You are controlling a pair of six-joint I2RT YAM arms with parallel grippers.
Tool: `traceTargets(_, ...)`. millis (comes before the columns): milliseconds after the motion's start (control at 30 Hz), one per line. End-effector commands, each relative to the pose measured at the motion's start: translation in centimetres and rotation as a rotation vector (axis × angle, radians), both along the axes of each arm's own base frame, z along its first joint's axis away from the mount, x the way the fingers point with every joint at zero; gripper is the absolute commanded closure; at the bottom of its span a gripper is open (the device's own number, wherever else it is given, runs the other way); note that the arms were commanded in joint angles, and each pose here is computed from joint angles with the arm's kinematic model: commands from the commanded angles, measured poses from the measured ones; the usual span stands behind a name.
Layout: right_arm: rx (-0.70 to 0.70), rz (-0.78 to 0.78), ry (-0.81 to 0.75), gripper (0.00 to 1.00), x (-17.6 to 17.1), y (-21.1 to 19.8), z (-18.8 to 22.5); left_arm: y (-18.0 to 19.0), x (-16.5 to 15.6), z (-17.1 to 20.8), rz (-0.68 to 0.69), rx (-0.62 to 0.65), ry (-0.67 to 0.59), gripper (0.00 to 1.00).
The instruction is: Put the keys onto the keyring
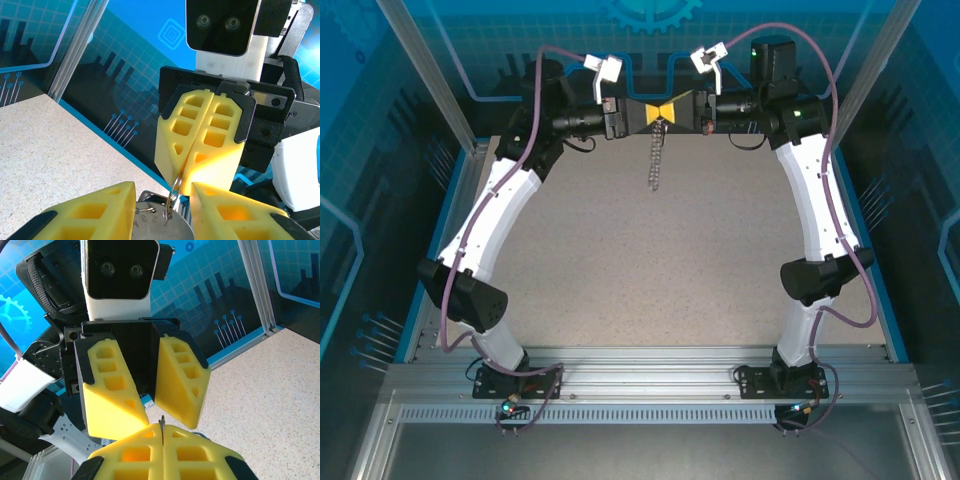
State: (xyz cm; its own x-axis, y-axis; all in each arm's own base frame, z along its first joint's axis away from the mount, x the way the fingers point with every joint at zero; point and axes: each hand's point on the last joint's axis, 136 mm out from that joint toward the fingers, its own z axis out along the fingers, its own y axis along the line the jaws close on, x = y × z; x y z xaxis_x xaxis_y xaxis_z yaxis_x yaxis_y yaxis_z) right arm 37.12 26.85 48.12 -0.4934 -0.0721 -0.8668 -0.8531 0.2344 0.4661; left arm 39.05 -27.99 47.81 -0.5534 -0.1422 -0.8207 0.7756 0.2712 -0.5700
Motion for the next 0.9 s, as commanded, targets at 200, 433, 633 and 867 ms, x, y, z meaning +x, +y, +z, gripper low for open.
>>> traceTargets(200,0.018,0.035,0.004,1.00,0.0,0.9,-0.1,-1.1,-0.8,0.6,-0.056,-0.002,-0.039,0.79)
traceTargets(433,0.012,0.023,0.011,1.00,0.4,0.9,-0.5,-1.1,-0.9,0.7,-0.054,-0.012,-0.045,0.95)
traceTargets(633,0.024,0.017,0.014,1.00,0.7,0.9,-0.1,-1.1,-1.0,1.0,-0.055,-0.032,-0.051,1.00)
traceTargets(867,0.062,-0.036,0.026,0.61,1.4,-0.7,1.4,-0.4,-0.5,2.0,0.023,-0.108,-0.113,1.00)
